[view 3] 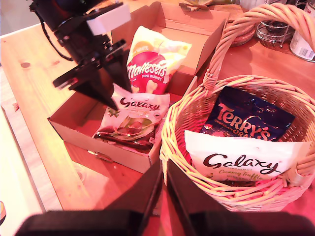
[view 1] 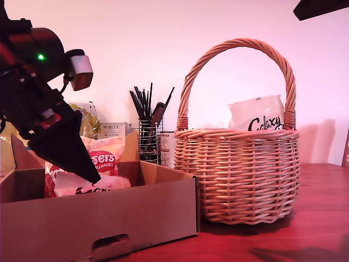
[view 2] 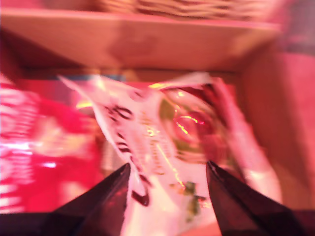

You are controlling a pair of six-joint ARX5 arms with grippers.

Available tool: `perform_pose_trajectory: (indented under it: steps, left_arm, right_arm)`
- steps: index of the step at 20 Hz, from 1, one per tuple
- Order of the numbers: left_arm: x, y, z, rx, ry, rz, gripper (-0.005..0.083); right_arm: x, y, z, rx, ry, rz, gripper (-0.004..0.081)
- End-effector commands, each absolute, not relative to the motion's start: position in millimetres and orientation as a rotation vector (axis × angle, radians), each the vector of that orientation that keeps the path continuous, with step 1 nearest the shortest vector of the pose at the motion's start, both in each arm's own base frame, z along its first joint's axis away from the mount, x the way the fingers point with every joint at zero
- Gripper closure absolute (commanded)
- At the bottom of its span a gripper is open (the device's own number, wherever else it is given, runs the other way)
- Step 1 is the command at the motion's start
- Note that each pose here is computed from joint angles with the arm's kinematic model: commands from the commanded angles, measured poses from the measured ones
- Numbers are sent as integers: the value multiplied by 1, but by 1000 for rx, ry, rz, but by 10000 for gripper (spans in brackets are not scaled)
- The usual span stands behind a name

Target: Move the bags of Easter eggs from the cardboard box on the left into the woven basket on the right side.

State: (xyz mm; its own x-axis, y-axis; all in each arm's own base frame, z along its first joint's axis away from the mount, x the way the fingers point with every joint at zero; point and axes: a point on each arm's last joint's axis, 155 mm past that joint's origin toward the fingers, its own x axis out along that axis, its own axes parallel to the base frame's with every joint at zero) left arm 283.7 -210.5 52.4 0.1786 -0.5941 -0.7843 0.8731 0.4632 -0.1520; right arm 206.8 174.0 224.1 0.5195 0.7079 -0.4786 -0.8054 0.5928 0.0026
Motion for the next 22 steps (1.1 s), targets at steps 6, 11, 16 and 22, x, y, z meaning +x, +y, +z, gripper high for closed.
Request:
perform_pose_trajectory:
  steps: [6, 11, 16, 22]
  left_arm:
    - [286, -200, -3, 359, 1053, -1021, 235]
    - [280, -205, 0, 263, 1073, -1054, 277]
    - [265, -216, 7, 187, 1087, -1135, 643]
    - [245, -235, 27, 42, 1075, -1274, 704]
  right_arm:
    - [205, 175, 224, -237, 458, 924, 783]
    - [205, 175, 224, -237, 456, 923, 783]
    - [206, 175, 225, -239, 448, 923, 783]
    - [206, 175, 226, -239, 447, 922, 783]
